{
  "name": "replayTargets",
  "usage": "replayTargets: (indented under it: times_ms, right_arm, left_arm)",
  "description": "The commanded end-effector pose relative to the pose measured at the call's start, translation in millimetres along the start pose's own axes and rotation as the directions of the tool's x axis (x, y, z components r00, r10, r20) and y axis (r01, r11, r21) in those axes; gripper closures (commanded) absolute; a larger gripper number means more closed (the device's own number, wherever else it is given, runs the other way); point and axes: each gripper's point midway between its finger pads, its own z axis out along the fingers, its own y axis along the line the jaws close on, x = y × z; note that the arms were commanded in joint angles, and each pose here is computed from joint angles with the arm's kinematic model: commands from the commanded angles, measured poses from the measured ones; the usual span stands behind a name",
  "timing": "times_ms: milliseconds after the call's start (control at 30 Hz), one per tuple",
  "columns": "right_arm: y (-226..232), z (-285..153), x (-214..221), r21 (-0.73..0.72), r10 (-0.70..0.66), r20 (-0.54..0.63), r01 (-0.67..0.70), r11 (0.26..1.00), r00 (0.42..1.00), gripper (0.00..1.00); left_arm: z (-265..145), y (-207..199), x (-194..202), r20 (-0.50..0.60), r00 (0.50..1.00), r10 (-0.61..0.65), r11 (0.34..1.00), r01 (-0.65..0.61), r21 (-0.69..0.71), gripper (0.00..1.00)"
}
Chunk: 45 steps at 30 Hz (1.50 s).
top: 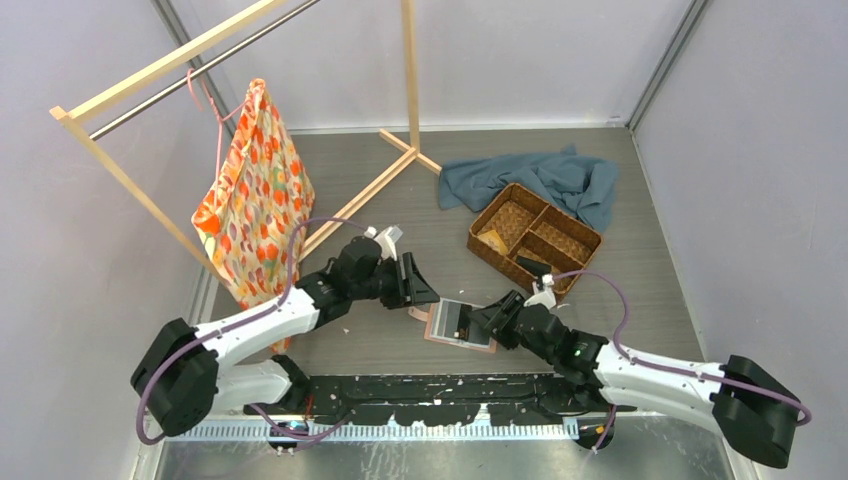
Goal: Take the credit cards out of the card holder
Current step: Remove the credit card from the card holder.
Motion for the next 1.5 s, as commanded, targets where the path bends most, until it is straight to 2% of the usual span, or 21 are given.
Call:
replayTargets:
  times_ms: [0,167,533,867,1167,1467]
  right_arm:
    - [-25,-8,-11,0.128,-0.086,0.040,0.081,0.989,0.995,0.46]
    - [-21,-19,-21,0.123,-0.105,0.071,0.096,0.988,0.992,0.45]
    - [-30,-27,-29,0.177,-0.122,0.093,0.104,0.979,0.988,0.45]
    - [-27,-22,-22,0.137,-0.081,0.080,0.070,0.988,0.993,0.45]
    - [-21,-30,-35,0.183,-0.150,0.110,0.128,0.975,0.983,0.45]
    - [-41,-17,-20,0.176,-0.052,0.084,0.036,0.984,0.995,0.45]
  left_arm:
    - [8,12,13,-0.066,0.998,0.024,0.997,-0.029,-0.071,0.50]
    - [29,8,26,-0.119,0.993,0.025,0.998,-0.032,-0.054,0.50]
    - [51,30,31,-0.145,0.989,-0.016,0.993,-0.002,-0.119,0.50]
    - [55,35,37,-0.163,0.986,-0.039,0.993,0.019,-0.119,0.51]
    - [46,13,21,-0.123,0.992,0.014,0.996,-0.024,-0.085,0.51]
    - [51,5,24,-0.158,0.987,-0.002,0.999,-0.006,-0.053,0.51]
